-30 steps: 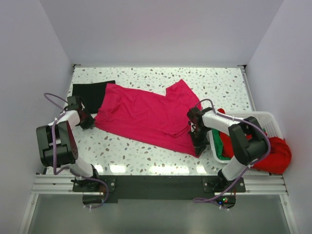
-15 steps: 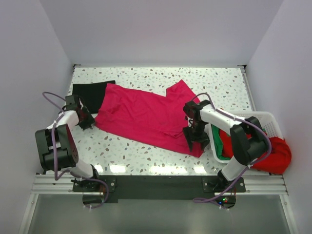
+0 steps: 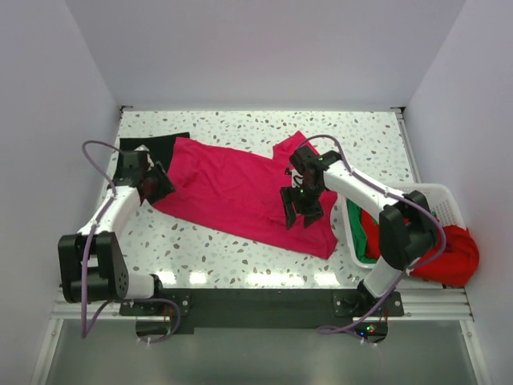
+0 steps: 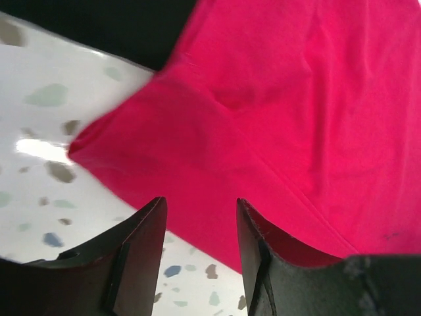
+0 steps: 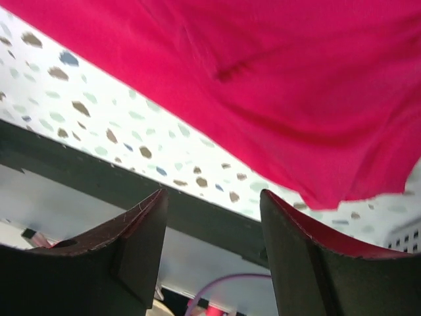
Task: Fold and stack the t-shirts
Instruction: Fold the tshirt
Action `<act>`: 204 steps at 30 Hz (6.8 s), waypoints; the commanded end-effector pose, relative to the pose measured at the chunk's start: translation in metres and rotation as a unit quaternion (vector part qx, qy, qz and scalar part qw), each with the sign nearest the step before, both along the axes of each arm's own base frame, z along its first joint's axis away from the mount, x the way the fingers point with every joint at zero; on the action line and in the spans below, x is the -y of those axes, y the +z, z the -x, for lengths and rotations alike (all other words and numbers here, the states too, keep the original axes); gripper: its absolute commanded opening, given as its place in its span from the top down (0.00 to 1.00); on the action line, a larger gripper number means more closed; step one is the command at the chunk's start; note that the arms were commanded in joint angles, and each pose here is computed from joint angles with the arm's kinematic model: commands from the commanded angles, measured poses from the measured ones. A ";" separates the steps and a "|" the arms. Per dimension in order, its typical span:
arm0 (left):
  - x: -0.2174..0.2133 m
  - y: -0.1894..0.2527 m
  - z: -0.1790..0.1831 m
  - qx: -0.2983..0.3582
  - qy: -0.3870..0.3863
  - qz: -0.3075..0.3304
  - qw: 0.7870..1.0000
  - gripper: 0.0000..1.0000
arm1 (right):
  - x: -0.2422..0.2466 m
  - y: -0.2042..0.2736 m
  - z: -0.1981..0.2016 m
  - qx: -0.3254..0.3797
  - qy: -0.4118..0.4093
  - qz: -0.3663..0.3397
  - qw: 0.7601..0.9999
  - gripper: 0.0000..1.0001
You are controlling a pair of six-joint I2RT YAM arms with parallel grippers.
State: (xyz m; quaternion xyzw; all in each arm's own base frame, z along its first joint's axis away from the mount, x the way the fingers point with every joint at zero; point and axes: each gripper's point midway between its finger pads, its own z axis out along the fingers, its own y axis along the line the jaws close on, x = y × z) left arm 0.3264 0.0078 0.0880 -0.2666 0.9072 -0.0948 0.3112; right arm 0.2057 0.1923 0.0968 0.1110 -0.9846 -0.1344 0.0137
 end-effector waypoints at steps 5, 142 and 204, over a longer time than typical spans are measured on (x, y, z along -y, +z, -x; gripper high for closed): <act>0.070 -0.007 -0.035 0.018 -0.060 0.046 0.997 0.48 | -0.040 -0.020 -0.049 0.049 -0.024 -0.057 0.997 0.43; 0.047 0.088 -0.107 0.112 -0.036 0.001 0.993 0.37 | -0.009 0.080 -0.214 0.253 -0.098 -0.016 0.962 0.35; 0.003 -0.009 -0.205 0.035 -0.014 -0.060 0.997 0.48 | 0.054 -0.048 -0.365 0.302 -0.158 0.025 0.940 0.95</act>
